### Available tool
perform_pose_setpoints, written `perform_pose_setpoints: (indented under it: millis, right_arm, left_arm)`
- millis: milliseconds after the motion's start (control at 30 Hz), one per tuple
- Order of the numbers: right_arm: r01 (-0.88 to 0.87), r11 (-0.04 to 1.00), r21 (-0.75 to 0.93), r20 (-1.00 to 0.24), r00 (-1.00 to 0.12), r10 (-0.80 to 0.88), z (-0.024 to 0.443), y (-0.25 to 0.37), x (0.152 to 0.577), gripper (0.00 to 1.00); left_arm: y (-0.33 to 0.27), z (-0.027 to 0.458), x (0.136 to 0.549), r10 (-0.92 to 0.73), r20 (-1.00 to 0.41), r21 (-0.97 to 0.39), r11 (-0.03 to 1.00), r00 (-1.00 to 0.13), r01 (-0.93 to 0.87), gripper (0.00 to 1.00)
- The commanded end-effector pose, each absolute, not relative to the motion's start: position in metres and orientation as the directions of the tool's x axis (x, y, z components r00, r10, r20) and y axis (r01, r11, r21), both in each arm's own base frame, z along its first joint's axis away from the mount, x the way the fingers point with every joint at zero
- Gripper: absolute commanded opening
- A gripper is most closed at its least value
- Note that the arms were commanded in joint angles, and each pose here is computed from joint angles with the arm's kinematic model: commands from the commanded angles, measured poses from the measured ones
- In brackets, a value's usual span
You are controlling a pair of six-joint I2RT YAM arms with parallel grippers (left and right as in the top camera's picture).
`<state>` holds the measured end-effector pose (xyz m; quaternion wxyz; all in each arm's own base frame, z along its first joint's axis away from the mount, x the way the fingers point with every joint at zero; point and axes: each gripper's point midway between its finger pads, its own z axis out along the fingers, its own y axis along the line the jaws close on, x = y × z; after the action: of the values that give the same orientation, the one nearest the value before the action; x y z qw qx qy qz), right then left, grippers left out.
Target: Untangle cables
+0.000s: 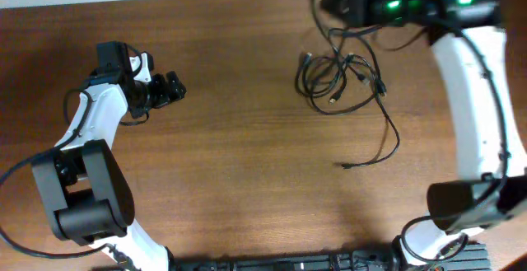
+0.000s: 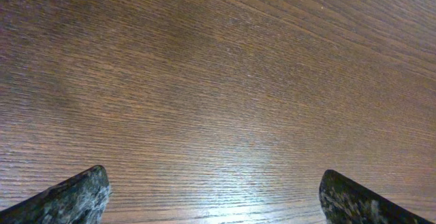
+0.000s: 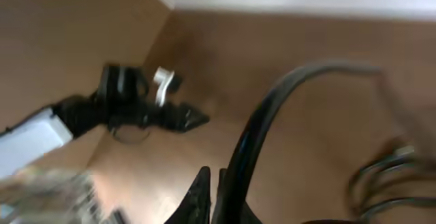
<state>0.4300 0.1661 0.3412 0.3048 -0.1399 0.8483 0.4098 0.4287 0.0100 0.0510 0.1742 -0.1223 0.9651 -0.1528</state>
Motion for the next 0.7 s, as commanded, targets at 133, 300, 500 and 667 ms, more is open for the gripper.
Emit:
perform_pose_setpoints:
  millis: [133, 300, 500, 667]
  right_arm:
    - [-0.725, 0.389, 0.568, -0.768, -0.637, -0.066, 0.407, 0.27, 0.385, 0.04]
    - [-0.825, 0.465, 0.322, -0.934, -0.357, 0.014, 0.449, 0.243, 0.43, 0.04]
    - [-0.633, 0.75, 0.192, -0.981, -0.152, 0.122, 0.487, 0.096, 0.493, 0.04]
    - [-0.311, 0.94, 0.141, -0.987, -0.119, 0.108, 0.47, -0.083, 0.506, 0.04]
  left_arm:
    - [0.014, 0.051, 0.433, -0.302, -0.301, -0.338, 0.921, -0.904, -0.195, 0.99]
    - [0.014, 0.051, 0.433, -0.302, -0.301, -0.338, 0.921, -0.904, -0.195, 0.99]
    - [0.014, 0.051, 0.433, -0.302, -0.301, -0.338, 0.921, -0.904, -0.195, 0.99]
    - [0.014, 0.051, 0.433, -0.302, -0.301, -0.338, 0.921, -0.904, -0.195, 0.99]
